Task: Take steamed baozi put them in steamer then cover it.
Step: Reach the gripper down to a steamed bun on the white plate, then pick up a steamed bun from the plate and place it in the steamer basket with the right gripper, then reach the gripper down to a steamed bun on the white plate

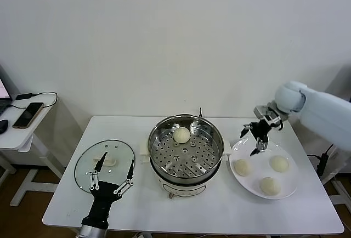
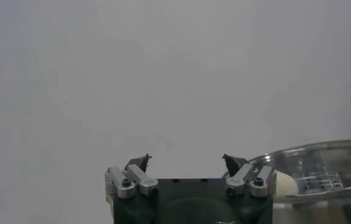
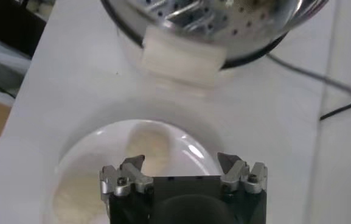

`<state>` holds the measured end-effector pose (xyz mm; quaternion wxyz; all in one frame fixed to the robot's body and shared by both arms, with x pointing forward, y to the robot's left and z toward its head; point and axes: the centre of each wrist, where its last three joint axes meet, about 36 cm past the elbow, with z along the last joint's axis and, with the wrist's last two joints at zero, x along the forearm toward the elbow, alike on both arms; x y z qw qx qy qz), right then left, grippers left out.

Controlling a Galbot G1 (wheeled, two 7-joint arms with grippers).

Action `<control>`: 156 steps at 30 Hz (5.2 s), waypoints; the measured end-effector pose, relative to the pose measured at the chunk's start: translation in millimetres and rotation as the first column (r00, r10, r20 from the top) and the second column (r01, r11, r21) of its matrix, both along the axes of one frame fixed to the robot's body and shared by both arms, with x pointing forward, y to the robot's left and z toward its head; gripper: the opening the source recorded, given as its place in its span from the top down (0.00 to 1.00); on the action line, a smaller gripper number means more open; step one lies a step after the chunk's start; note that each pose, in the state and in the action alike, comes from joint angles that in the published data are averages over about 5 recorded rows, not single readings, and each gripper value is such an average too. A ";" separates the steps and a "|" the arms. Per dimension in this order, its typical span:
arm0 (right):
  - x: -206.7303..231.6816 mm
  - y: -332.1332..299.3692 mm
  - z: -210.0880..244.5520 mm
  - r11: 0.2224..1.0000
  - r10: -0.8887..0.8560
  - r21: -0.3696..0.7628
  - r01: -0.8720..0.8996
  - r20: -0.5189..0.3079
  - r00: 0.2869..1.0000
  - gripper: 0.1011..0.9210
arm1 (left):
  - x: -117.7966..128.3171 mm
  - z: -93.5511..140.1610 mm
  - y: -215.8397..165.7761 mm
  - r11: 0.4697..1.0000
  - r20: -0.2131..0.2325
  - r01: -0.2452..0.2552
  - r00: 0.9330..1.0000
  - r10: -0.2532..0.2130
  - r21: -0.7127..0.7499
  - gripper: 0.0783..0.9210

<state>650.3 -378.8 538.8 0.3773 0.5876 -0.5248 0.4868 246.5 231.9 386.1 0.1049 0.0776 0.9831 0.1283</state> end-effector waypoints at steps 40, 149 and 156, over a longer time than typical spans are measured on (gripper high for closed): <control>8.3 5.6 3.7 0.999 -0.047 -0.005 0.047 -0.012 0.999 0.28 | 5.6 -1.3 1.2 1.000 0.018 -0.007 1.000 0.007 0.000 0.12; -87.4 -70.0 -32.6 0.988 -0.136 -0.089 0.128 -0.098 0.986 0.12 | 4.0 15.0 -13.9 1.000 0.033 0.007 0.999 -0.007 -0.012 0.12; -84.1 -76.6 -49.3 0.983 -0.160 -0.101 0.151 -0.094 0.983 0.12 | 4.0 15.2 -13.8 1.000 0.035 0.004 0.999 -0.003 -0.013 0.12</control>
